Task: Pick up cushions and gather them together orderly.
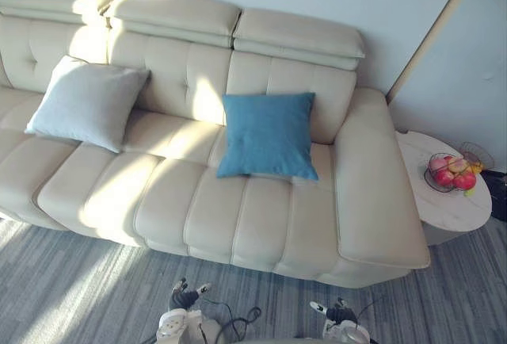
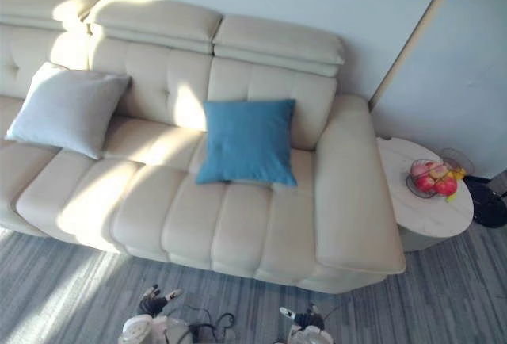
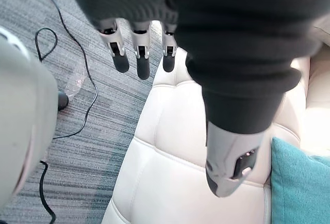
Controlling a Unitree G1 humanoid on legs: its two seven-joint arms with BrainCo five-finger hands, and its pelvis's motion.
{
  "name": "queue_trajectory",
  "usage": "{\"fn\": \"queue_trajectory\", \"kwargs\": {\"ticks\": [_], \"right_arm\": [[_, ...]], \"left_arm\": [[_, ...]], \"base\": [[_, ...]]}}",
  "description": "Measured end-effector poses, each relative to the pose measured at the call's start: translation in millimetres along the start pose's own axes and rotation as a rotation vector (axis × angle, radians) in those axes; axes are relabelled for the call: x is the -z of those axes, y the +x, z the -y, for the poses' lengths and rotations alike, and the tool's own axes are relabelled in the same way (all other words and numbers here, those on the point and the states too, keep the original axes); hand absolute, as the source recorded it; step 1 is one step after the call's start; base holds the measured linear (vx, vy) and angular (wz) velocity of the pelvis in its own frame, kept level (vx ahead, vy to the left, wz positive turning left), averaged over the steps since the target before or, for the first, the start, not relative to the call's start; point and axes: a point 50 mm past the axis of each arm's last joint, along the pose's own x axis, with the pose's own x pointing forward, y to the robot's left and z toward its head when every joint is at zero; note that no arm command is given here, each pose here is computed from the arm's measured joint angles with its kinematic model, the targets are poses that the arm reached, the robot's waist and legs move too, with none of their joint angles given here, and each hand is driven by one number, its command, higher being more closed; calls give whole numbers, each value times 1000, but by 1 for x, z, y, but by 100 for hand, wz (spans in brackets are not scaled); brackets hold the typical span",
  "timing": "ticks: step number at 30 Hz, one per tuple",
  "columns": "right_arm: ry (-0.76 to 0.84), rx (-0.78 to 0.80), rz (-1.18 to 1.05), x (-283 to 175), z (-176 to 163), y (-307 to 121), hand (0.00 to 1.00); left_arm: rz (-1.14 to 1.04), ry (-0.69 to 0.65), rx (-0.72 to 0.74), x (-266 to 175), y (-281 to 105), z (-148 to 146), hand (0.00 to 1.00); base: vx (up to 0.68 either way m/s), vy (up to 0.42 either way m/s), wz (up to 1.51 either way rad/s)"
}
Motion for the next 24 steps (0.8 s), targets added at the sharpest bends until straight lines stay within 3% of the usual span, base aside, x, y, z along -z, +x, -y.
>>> {"fn": "queue_trajectory", "kwargs": {"ticks": [14, 24], "right_arm": [[-31, 75, -12, -3, 32, 4, 0], [-37, 76, -23, 0, 33, 4, 0]], "left_arm": [[-101, 86, -6, 24, -4, -11, 0], [-114, 88, -7, 26, -5, -12, 0]], "base": [[-14, -35, -12], [0, 0, -1]]}}
